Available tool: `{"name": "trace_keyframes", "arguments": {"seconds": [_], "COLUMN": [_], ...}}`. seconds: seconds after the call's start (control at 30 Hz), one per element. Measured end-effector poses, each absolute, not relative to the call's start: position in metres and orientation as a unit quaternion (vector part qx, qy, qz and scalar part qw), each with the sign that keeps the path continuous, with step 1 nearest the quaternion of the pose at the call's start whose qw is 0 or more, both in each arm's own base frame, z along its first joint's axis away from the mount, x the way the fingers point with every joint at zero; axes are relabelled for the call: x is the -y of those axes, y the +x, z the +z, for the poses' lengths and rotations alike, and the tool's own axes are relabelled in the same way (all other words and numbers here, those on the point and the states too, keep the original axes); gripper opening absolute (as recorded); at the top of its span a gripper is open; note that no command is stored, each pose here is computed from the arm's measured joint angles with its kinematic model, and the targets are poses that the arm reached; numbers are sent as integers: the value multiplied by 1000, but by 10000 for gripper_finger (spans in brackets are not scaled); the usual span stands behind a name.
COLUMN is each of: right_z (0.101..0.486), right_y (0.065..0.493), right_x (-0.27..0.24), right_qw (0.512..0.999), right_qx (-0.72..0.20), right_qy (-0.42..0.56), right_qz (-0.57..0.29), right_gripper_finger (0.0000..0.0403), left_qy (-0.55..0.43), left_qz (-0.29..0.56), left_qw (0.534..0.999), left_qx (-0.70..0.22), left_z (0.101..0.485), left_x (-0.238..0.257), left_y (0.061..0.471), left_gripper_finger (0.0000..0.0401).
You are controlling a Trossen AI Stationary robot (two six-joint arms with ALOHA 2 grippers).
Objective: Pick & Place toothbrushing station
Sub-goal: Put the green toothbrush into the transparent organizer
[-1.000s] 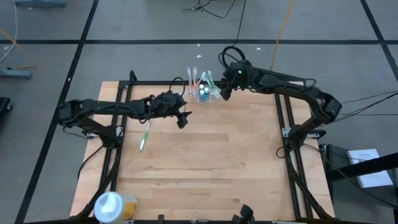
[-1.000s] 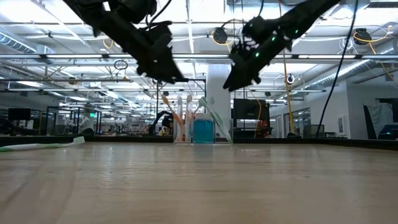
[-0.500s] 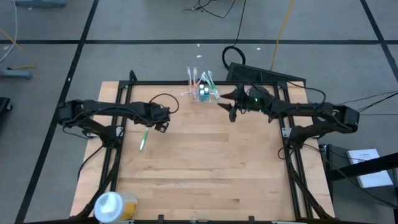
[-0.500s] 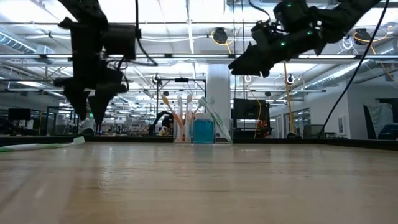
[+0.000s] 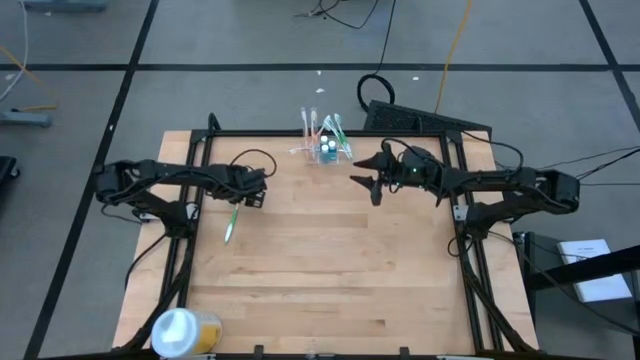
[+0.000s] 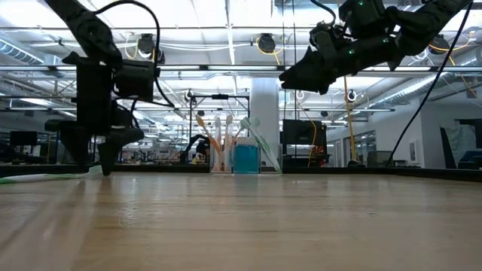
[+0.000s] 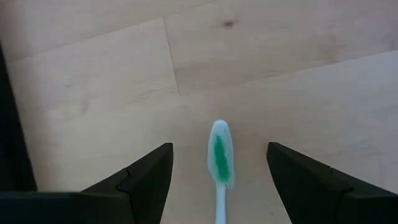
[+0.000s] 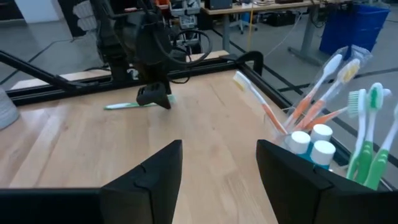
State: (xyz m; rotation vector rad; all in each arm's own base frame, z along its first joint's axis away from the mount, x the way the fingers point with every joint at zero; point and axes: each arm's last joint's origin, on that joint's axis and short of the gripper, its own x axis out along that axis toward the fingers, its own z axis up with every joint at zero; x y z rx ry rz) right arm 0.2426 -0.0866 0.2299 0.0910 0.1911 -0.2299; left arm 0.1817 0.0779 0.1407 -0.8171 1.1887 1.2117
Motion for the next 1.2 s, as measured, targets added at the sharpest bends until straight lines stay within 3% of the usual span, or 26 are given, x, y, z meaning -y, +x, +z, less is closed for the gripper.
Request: {"name": "trace_keyframes", "arguments": {"seconds": [0.27,0.63,0.83,1.07,1.2], "right_z": [231,231,231,231,231], "right_y": [243,243,243,243,243], "right_x": [85,85,85,85,85], "right_qw": [989,989,989,989,989], "right_qx": [-91,-91,-91,-91,-91], "right_qy": [43,43,43,43,43], "right_qz": [-111,-111,-111,-111,-111], "right_gripper_finger": [196,196,196,196,196], "left_qy": [-360,-372,-370,-348,-333], "left_qz": [509,501,503,492,469], "left_qw": [600,598,599,618,657], "left_qx": [-502,-503,-501,-505,-488], "left_z": [136,135,135,138,153], "left_x": [-81,-80,-80,-83,-89], "left_y": [181,182,182,185,200], "left_gripper_finger": [258,113,60,40,44]}}
